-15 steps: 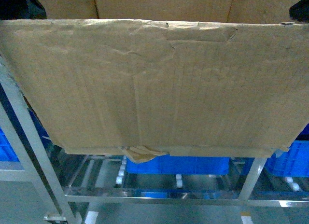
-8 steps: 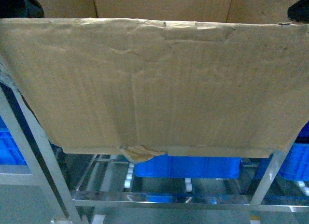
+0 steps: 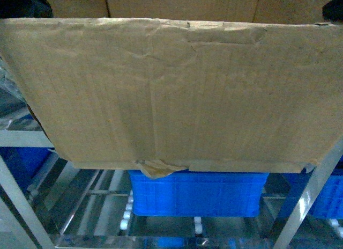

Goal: Sort boxes to right shelf from conveyor

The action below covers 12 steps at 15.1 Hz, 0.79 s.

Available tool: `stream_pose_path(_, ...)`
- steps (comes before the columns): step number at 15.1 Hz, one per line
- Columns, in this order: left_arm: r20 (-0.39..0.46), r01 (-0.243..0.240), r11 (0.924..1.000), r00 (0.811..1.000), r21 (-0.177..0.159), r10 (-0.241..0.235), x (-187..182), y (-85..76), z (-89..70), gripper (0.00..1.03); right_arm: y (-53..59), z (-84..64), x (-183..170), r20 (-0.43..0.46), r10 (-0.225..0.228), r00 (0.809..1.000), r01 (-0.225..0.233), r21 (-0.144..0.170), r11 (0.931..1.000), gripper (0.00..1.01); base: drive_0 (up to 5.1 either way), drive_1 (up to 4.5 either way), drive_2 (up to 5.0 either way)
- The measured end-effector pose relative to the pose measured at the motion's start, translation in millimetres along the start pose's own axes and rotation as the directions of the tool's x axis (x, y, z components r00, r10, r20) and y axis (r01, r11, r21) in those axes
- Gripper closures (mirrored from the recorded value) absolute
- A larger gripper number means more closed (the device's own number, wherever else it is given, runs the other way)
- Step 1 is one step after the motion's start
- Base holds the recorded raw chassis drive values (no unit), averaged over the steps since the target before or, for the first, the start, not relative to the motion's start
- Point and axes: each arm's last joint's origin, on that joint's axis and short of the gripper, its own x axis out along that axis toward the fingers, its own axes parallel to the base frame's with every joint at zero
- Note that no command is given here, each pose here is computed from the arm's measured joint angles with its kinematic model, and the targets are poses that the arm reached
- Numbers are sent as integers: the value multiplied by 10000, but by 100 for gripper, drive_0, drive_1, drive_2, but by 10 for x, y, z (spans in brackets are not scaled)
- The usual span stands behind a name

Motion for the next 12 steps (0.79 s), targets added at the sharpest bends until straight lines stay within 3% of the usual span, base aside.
stream_pose_path(7, -127, -13, 10000, 9999, 29, 13, 14, 6, -18, 101, 2, -14, 10, -96, 23, 10000, -23, 19, 10000, 98, -6, 371, -383)
stream_pose_path(10, -89, -1, 10000, 10000, 28, 1, 9, -3, -14, 101, -2, -13, 8, -93, -15, 10000, 15, 20, 10000, 98, -446, 412, 60)
stream_pose_path(12, -56, -136, 9999, 9999, -4, 136, 15, 27, -5, 101, 34, -5, 15, -40, 91, 10000, -91, -29, 10000, 98, 0, 0, 0)
